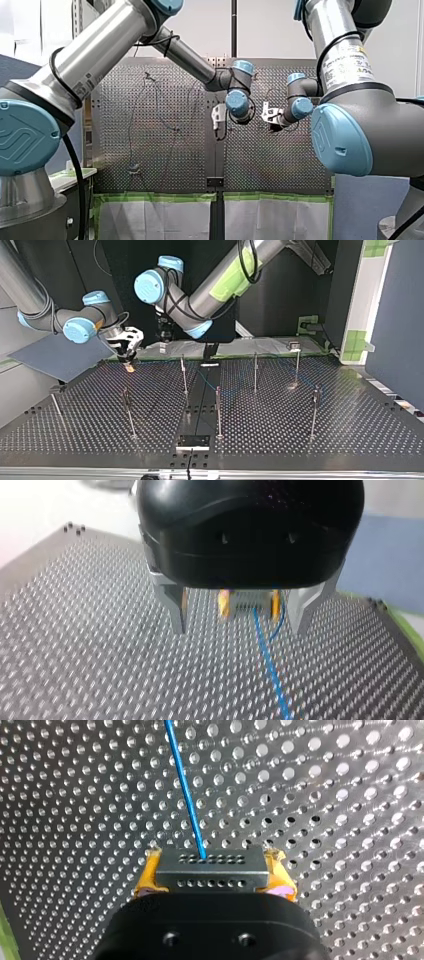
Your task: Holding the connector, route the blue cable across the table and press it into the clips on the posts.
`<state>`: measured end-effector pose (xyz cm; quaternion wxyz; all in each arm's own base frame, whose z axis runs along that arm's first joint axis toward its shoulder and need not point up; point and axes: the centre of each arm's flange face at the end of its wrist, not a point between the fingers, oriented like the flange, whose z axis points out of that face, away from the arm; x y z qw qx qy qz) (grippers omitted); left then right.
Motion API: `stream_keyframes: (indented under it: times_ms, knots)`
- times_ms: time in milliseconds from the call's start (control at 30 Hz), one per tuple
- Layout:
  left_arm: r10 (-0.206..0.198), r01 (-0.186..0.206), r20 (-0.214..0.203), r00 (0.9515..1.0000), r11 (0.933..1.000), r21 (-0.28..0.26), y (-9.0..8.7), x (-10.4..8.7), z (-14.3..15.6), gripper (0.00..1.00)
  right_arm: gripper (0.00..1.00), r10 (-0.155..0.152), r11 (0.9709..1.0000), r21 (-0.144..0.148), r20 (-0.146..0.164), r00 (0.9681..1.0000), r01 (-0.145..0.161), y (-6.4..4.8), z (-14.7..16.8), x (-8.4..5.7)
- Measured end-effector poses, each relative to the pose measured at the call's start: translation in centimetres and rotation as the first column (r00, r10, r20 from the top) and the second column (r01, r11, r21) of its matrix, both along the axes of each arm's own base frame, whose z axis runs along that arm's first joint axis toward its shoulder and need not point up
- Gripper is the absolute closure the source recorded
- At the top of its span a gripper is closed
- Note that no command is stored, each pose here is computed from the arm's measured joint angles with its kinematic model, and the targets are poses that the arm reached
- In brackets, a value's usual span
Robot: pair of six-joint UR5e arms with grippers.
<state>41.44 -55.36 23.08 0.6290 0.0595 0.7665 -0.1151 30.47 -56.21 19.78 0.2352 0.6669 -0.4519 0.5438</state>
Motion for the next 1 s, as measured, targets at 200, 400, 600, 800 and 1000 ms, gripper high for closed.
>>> stream_keyframes:
  times_ms: [200, 400, 600, 800, 1000]
  knots:
    - [0.004, -0.004, -0.041, 0.9992, 1.0, 0.003, -1.3, 0.4, -1.7, 0.0, 1.0, 0.012, 0.9999, -0.009, 0.008, 0.9999, -0.012, 0.1, 0.7, 0.1]
    - [0.033, -0.032, -0.076, 0.9966, 0.9993, 0.021, -0.9, 2.8, -3.5, 0.0, 1.0, 0.014, 0.9998, -0.013, 0.014, 0.9998, -0.014, 0.1, 1.1, 0.1]
    - [0.033, -0.034, -0.055, 0.9979, 0.9992, -0.019, -1.7, 4.1, -3.0, 0.0, 1.0, 0.014, 0.9998, -0.011, 0.015, 0.9998, -0.013, 0.2, 1.1, 0.1]
    - [0.024, -0.025, -0.03, 0.9993, 0.9977, -0.063, -3.2, 4.9, -2.3, 0.0, 1.0, 0.013, 0.9999, -0.011, 0.016, 0.9998, -0.013, 0.2, 1.1, 0.1]
    - [0.029, -0.031, -0.029, 0.9992, 0.9968, -0.074, -3.9, 6.2, -3.4, 0.0, 1.0, 0.013, 0.9999, -0.011, 0.016, 0.9998, -0.013, 0.2, 1.1, 0.1]
